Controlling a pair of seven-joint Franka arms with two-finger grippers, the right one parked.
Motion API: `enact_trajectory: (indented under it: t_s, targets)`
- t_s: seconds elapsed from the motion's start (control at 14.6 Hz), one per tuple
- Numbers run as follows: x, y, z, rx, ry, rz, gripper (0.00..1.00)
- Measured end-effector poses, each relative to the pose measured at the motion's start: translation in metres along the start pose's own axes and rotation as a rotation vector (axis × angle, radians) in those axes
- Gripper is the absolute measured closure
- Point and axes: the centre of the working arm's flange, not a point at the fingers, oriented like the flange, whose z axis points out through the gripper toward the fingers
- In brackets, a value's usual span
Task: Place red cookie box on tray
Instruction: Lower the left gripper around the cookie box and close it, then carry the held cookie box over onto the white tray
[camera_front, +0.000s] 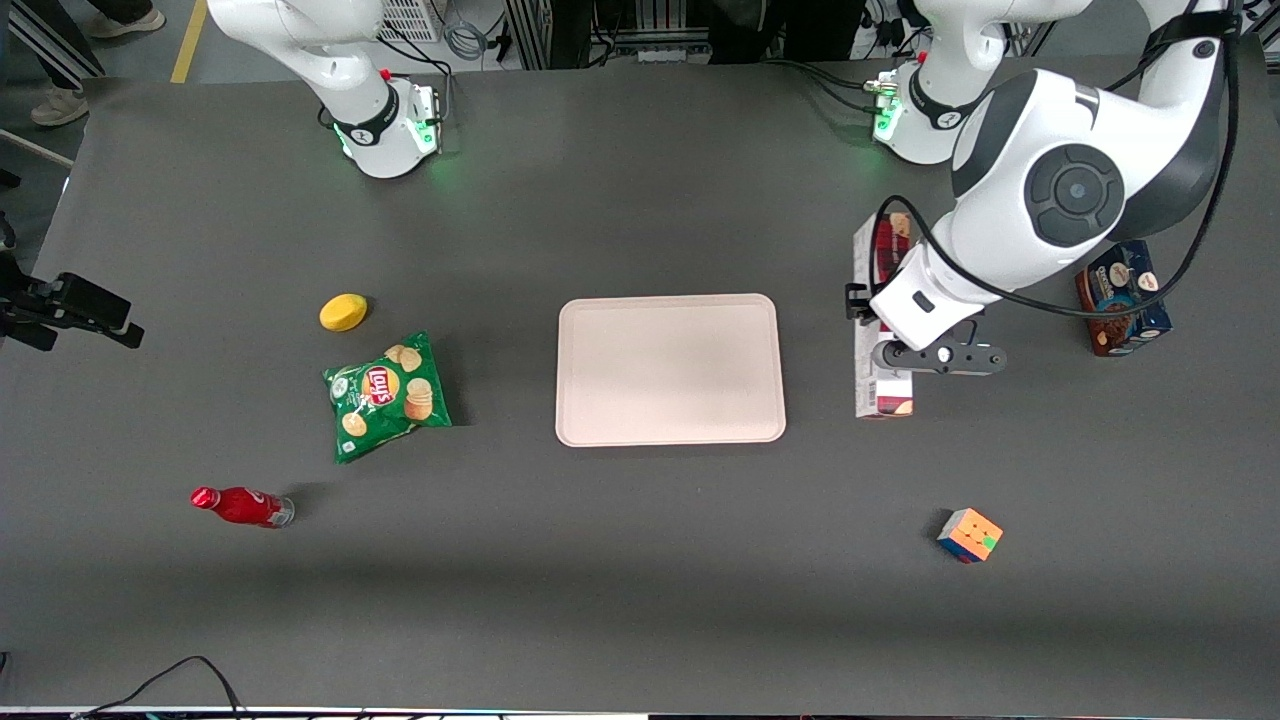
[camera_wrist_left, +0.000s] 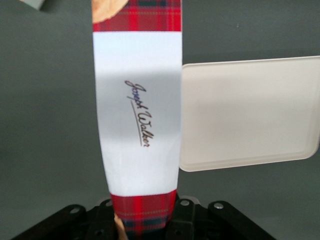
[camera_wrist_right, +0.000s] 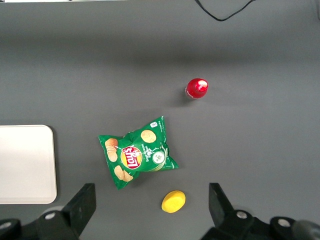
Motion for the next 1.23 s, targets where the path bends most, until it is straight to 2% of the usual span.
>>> enact_trajectory:
  t_s: [0.14, 0.41, 0.48, 0.69, 0.89, 1.1, 1.23]
  targets:
    - [0.0, 0.01, 0.008, -0.023, -0.015, -0.041, 0.69]
    - [-0.01, 0.073, 0.034, -0.061, 0.003, -0.094, 0.69]
    - [-0.015, 0.089, 0.045, -0.059, 0.012, -0.082, 0.69]
    - [-0.03, 0.118, 0.09, -0.001, 0.07, -0.002, 0.69]
    - [-0.038, 0.127, 0.132, 0.005, 0.073, -0.014, 0.69]
    - [-0.038, 0.125, 0.179, 0.009, 0.128, -0.016, 0.69]
    - [-0.038, 0.122, 0.211, 0.022, 0.141, -0.015, 0.69]
